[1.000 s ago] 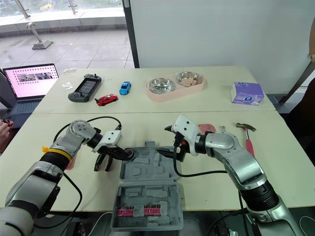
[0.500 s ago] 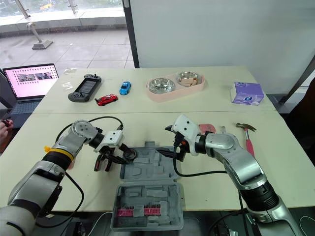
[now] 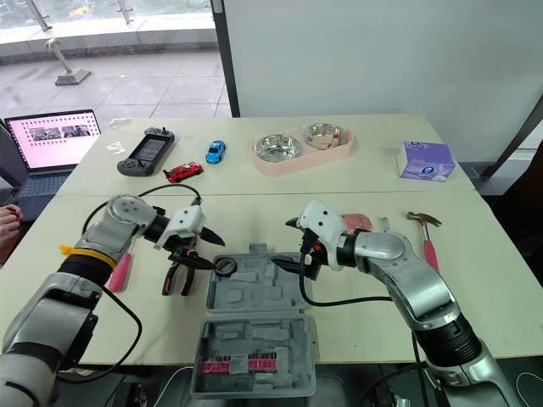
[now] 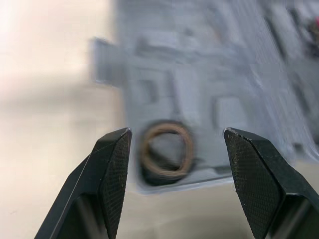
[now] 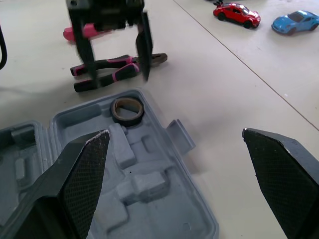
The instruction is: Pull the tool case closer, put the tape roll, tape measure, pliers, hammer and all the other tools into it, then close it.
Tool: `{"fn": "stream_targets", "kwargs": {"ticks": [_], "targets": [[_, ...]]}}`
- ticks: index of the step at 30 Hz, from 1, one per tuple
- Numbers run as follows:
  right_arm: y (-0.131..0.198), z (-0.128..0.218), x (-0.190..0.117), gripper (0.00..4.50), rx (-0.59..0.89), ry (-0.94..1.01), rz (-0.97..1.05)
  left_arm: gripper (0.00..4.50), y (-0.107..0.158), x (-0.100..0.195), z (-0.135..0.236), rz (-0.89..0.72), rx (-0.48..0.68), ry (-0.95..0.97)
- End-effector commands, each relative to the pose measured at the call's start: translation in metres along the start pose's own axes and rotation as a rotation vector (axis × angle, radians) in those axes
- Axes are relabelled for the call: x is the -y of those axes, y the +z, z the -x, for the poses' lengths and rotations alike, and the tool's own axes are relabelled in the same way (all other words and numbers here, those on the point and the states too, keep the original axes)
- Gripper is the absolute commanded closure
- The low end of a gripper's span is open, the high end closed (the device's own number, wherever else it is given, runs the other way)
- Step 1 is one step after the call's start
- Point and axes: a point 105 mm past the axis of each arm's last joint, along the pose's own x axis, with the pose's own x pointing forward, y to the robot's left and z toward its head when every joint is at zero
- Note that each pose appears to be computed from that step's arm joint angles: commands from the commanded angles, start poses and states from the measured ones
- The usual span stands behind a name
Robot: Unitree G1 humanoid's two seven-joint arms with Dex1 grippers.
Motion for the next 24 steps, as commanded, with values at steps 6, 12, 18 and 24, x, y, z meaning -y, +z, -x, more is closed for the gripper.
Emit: {"fn": "stream_targets", "kwargs": {"ticks": [6,12,18,24], "targets": [[-0.005,0.024,0.012,0.0,-0.003,-0.074,0.009,1.43,-0.001,0.011,0.049,0.038,0.026,0.169],[-0.008,0.026,0.014,0.0,-0.006,-0.082,-0.004,1.43,0.002,0.02,0.017,0.034,0.068,0.134],[-0.007,0.025,0.013,0.0,-0.008,-0.078,0.002,2.71,-0.005,0.018,-0.008,0.052,0.105,0.167],[-0.006,0.025,0.013,0.0,-0.006,-0.082,0.006,3.77,-0.006,0.023,-0.018,0.079,0.138,0.167]]}}
